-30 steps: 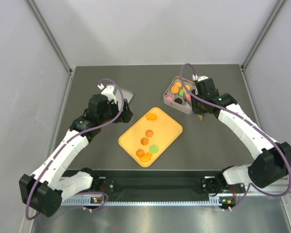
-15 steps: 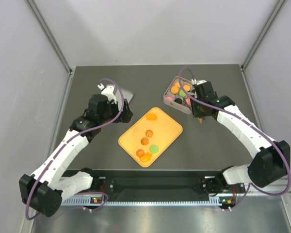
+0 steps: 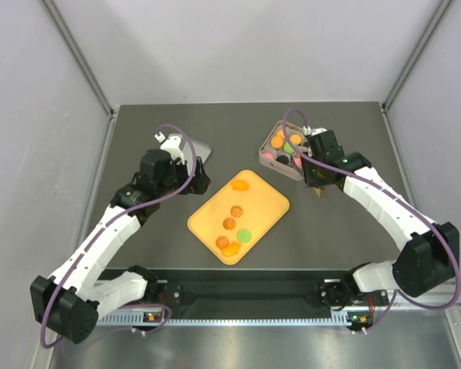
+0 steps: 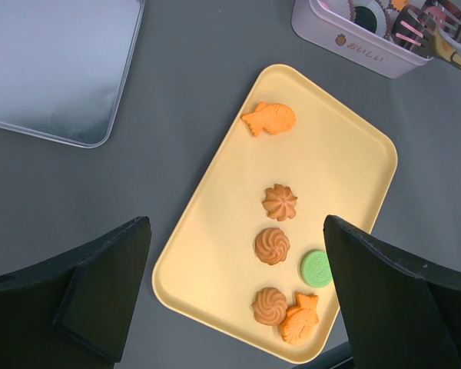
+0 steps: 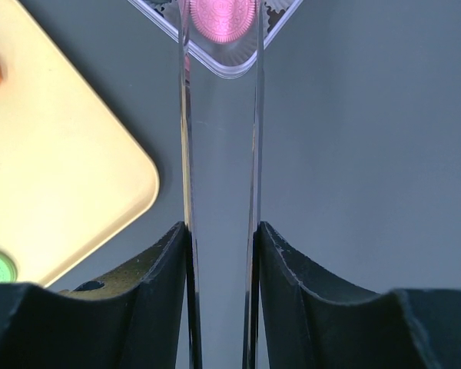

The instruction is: Pack the cookies

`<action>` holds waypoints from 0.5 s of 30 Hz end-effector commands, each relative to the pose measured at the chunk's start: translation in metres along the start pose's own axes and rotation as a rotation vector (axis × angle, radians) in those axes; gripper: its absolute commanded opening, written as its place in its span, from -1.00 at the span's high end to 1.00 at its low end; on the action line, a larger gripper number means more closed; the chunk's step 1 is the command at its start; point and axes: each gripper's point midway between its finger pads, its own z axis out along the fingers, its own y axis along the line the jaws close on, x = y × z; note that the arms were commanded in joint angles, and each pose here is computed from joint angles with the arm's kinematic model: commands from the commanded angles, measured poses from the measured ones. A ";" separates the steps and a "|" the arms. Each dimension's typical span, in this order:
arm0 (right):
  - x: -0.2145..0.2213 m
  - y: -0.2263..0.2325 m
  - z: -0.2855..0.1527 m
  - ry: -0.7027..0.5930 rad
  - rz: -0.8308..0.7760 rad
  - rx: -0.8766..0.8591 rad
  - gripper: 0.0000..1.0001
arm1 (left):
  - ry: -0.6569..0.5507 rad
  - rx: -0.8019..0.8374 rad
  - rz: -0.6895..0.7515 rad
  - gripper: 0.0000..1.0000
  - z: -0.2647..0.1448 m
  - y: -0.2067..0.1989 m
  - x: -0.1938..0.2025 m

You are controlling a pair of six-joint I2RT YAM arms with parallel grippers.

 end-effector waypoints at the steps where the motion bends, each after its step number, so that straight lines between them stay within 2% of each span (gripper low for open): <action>1: -0.014 -0.006 -0.003 -0.055 0.022 0.013 0.22 | -0.010 0.008 -0.005 -0.98 0.003 -0.001 -0.002; 15: -0.015 -0.006 -0.008 -0.057 0.017 0.007 0.17 | -0.008 0.009 -0.006 -0.98 0.003 -0.001 -0.002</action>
